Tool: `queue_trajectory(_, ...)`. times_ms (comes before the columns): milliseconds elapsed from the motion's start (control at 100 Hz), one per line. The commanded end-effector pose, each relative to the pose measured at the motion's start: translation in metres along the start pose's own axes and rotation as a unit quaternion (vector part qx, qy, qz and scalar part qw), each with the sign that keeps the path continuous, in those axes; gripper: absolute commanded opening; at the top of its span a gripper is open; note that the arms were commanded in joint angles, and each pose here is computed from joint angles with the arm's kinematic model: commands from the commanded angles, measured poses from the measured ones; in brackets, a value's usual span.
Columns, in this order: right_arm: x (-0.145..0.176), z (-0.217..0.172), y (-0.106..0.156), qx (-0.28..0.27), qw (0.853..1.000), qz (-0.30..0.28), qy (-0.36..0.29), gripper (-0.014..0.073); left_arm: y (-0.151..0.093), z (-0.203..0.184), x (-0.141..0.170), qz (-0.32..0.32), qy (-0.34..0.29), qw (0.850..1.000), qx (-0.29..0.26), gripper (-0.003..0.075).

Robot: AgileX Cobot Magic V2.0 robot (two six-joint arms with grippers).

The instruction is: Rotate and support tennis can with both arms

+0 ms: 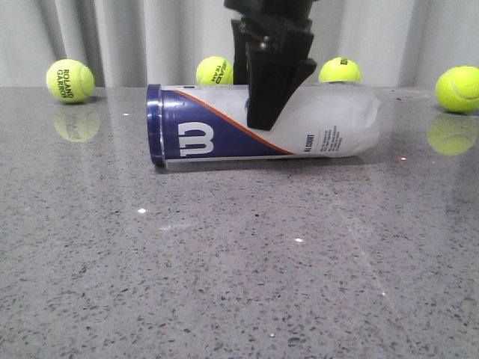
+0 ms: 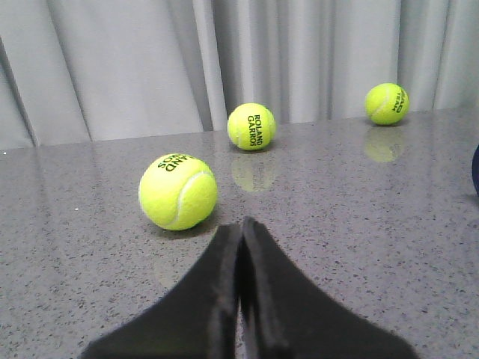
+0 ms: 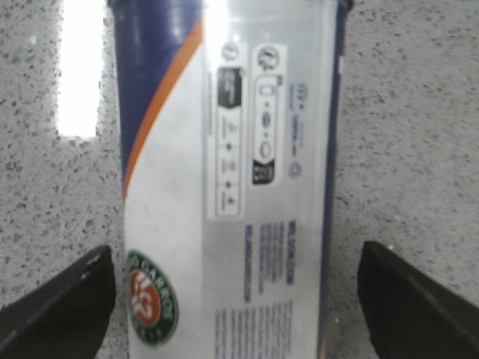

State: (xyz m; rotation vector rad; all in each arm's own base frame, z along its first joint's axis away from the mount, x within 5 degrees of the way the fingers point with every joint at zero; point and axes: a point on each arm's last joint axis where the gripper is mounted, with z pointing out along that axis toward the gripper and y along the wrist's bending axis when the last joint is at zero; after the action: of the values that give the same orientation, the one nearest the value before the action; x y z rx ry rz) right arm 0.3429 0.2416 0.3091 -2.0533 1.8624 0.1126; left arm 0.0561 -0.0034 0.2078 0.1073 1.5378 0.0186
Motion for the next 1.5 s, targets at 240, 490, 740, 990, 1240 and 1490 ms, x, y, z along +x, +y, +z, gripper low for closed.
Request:
queue_trajectory(240, -0.003, -0.079, 0.021, 0.041, 0.999, 0.025, -0.026, 0.0648, 0.0, -0.001, 0.006, -0.005, -0.031, 0.999, -0.008, -0.002)
queue_trajectory(490, 0.006, -0.113, 0.028, 0.101, 0.96, 0.259, -0.021, 0.0644, 0.0, -0.001, 0.006, -0.005, -0.031, 0.999, -0.008, -0.002)
queue_trajectory(740, 0.02, -0.142, 0.04, 0.155, 0.902, 0.403, -0.025, 0.0582, 0.0, -0.001, 0.006, -0.005, -0.031, 0.999, -0.008, -0.002)
queue_trajectory(990, 0.034, -0.149, 0.06, 0.151, 0.871, 0.467, -0.026, 0.0153, 0.0, -0.001, 0.006, -0.005, -0.031, 0.999, -0.008, -0.002)
queue_trajectory(1240, 0.044, -0.152, 0.081, 0.151, 0.849, 0.506, -0.036, -0.0067, 0.0, -0.001, 0.006, -0.005, -0.031, 0.999, -0.008, -0.002)
queue_trajectory(1490, 0.057, -0.16, 0.107, 0.177, 0.837, 0.509, -0.088, -0.0066, 0.0, -0.001, 0.006, -0.005, -0.031, 0.999, -0.008, -0.002)
